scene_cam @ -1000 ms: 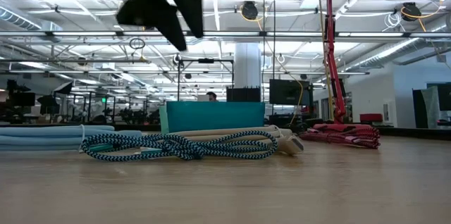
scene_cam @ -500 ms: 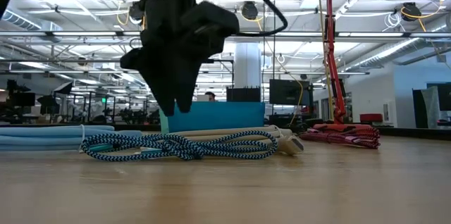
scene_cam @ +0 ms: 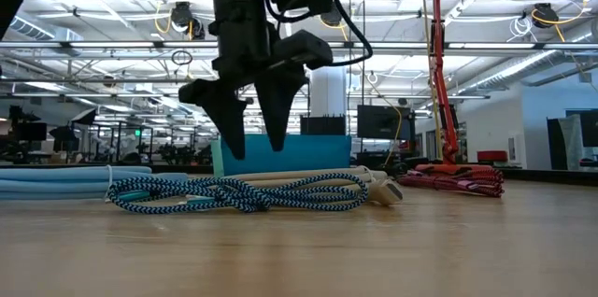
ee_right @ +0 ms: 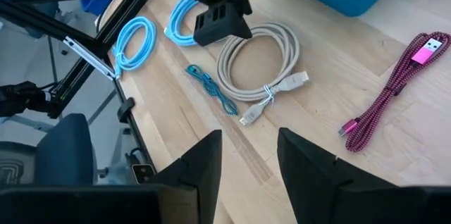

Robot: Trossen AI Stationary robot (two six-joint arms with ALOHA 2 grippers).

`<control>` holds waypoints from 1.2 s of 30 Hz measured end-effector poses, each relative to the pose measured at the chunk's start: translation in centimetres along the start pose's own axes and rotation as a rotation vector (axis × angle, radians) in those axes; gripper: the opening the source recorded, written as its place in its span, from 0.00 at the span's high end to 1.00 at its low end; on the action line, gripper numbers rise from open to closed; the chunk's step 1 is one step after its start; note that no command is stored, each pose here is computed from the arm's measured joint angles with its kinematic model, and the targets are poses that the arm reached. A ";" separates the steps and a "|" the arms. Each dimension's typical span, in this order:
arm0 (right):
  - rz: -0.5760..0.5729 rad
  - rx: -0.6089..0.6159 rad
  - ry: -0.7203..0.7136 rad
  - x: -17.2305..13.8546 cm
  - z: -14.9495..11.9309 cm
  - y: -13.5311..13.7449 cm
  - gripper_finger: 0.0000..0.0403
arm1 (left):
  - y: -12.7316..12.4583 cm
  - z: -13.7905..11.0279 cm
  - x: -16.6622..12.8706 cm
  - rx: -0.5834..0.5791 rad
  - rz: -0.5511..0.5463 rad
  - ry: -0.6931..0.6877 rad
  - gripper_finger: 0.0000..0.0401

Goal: Pick & Place USB Port
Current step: Put the brown display cable into the green bin

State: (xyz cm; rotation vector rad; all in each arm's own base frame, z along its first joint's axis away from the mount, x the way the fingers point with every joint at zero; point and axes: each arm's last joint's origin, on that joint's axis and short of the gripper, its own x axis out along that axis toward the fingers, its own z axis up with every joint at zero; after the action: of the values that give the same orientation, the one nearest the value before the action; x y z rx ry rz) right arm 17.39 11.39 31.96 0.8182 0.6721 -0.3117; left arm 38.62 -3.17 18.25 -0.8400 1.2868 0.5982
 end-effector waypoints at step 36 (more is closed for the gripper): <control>0.028 -0.040 -0.039 0.0 0.2 0.4 0.68 | -0.9 -1.9 3.3 0.028 0.010 0.145 0.92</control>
State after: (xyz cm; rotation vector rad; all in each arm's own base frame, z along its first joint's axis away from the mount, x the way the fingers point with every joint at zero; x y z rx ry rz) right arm 17.65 11.48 32.29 0.7806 0.6280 -0.2870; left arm 38.90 -5.49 15.05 -0.8669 1.4285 0.5340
